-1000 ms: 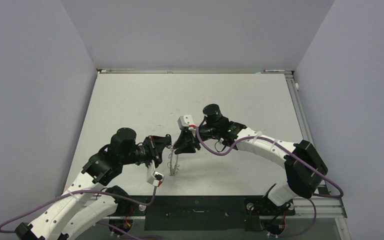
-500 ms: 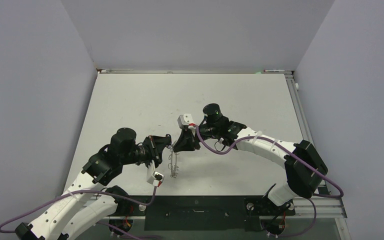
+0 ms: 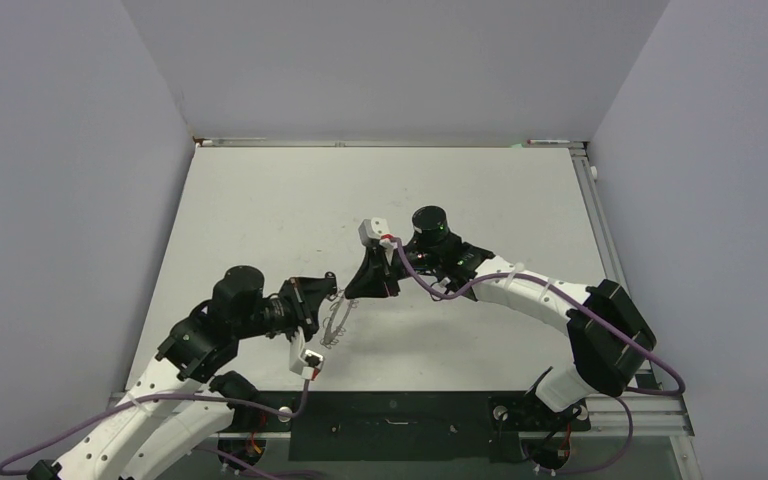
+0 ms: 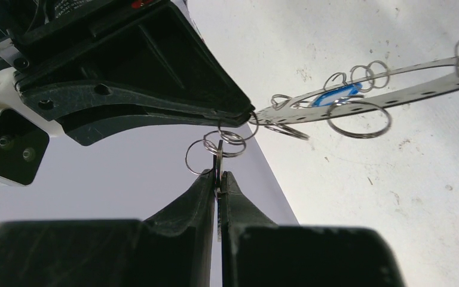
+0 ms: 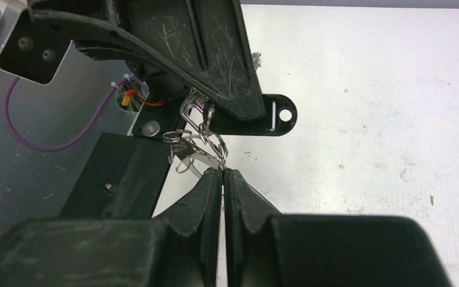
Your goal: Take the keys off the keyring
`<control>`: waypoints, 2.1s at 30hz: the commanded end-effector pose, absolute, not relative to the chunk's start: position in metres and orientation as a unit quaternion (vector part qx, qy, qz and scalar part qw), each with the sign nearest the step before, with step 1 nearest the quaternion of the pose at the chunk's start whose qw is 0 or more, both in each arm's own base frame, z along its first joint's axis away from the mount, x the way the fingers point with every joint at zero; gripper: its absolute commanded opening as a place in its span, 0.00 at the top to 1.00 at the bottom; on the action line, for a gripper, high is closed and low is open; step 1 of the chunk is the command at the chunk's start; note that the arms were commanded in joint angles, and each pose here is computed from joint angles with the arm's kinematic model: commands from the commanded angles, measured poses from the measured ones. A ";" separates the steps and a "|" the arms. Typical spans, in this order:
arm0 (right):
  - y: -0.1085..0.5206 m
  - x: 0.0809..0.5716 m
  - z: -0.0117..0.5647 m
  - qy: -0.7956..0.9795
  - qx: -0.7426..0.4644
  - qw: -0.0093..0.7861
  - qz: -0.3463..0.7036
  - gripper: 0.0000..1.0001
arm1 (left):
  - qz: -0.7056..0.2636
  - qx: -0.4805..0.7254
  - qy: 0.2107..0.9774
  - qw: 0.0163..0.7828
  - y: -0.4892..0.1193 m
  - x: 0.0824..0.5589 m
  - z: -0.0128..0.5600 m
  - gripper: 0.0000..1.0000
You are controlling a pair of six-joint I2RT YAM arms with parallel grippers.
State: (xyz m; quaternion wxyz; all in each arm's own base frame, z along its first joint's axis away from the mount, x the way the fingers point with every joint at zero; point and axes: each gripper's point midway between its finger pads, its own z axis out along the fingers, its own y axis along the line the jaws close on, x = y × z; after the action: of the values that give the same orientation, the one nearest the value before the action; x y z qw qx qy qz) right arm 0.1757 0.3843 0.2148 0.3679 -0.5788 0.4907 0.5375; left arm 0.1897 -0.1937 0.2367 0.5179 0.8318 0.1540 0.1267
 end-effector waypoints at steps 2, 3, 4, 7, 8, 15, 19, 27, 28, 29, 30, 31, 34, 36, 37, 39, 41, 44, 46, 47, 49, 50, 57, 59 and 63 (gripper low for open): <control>0.383 0.175 0.254 0.446 -0.570 0.411 0.555 0.95 | 0.116 0.834 0.169 0.513 -0.188 0.182 0.225 1.00; 0.382 0.175 0.254 0.446 -0.569 0.411 0.555 0.95 | 0.116 0.832 0.172 0.514 -0.186 0.182 0.224 1.00; 0.382 0.175 0.254 0.443 -0.569 0.414 0.555 0.95 | 0.116 0.832 0.175 0.513 -0.185 0.181 0.222 1.00; 0.381 0.175 0.254 0.447 -0.564 0.411 0.559 0.95 | 0.114 0.831 0.184 0.512 -0.182 0.179 0.219 1.00; 0.380 0.176 0.253 0.449 -0.564 0.411 0.559 0.95 | 0.114 0.830 0.186 0.512 -0.181 0.179 0.218 1.00; 0.375 0.179 0.250 0.455 -0.561 0.414 0.555 0.95 | 0.112 0.825 0.219 0.509 -0.171 0.176 0.210 1.00; 0.371 0.183 0.249 0.460 -0.558 0.416 0.551 0.95 | 0.116 0.810 0.281 0.502 -0.158 0.183 0.208 1.00; 0.358 0.193 0.244 0.479 -0.548 0.415 0.546 0.95 | 0.112 0.725 0.509 0.450 -0.121 0.209 0.200 1.00; 0.356 0.194 0.244 0.481 -0.547 0.414 0.546 0.95 | 0.109 0.709 0.537 0.444 -0.117 0.212 0.201 1.00; 0.355 0.195 0.243 0.479 -0.551 0.416 0.542 0.95 | 0.108 0.689 0.569 0.436 -0.113 0.215 0.201 1.00; 0.354 0.195 0.243 0.480 -0.553 0.416 0.540 0.95 | 0.109 0.668 0.599 0.427 -0.109 0.220 0.199 1.00; 0.352 0.196 0.242 0.481 -0.553 0.416 0.538 0.95 | 0.109 0.644 0.632 0.417 -0.104 0.225 0.198 1.00; 0.349 0.198 0.240 0.488 -0.549 0.414 0.537 0.95 | 0.087 0.566 0.721 0.391 -0.087 0.240 0.195 1.00; 0.347 0.198 0.239 0.491 -0.548 0.414 0.536 0.95 | 0.046 0.505 0.777 0.372 -0.076 0.250 0.190 1.00; 0.347 0.198 0.240 0.492 -0.548 0.413 0.536 0.95 | 0.031 0.471 0.803 0.364 -0.069 0.256 0.188 1.00; 0.346 0.199 0.240 0.495 -0.546 0.413 0.535 0.95 | 0.013 0.391 0.855 0.340 -0.052 0.270 0.179 1.00; 0.346 0.201 0.240 0.499 -0.543 0.413 0.534 0.95 | -0.002 0.312 0.898 0.310 -0.037 0.281 0.168 1.00; 0.347 0.203 0.240 0.502 -0.541 0.410 0.536 0.95 | -0.062 0.203 0.942 0.261 -0.027 0.292 0.151 1.00; 0.348 0.205 0.241 0.504 -0.539 0.410 0.536 0.95 | -0.083 0.149 0.955 0.242 -0.015 0.298 0.139 1.00; 0.348 0.206 0.240 0.505 -0.538 0.409 0.536 0.95 | -0.091 0.139 0.957 0.236 -0.014 0.302 0.134 1.00; 0.349 0.208 0.241 0.507 -0.537 0.408 0.537 0.95 | -0.100 0.124 0.958 0.237 -0.013 0.313 0.124 1.00; 0.350 0.208 0.241 0.508 -0.537 0.407 0.537 0.95 | -0.105 0.122 0.958 0.238 -0.014 0.318 0.120 1.00; 0.349 0.211 0.237 0.517 -0.535 0.404 0.533 0.95 | -0.149 0.111 0.961 0.204 -0.024 0.343 0.081 1.00; 0.349 0.211 0.236 0.518 -0.534 0.403 0.532 0.95 | -0.152 0.109 0.962 0.198 -0.024 0.349 0.071 1.00; 0.349 0.211 0.234 0.520 -0.535 0.402 0.531 0.95 | -0.168 0.110 0.963 0.179 -0.028 0.357 0.057 1.00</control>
State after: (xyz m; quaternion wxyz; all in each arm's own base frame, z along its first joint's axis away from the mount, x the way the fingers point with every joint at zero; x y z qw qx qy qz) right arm 0.2037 0.3459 0.2059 0.3636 -0.5206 0.5562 0.5361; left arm 0.3252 -0.0197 0.0488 0.1428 0.1090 0.9732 -0.1434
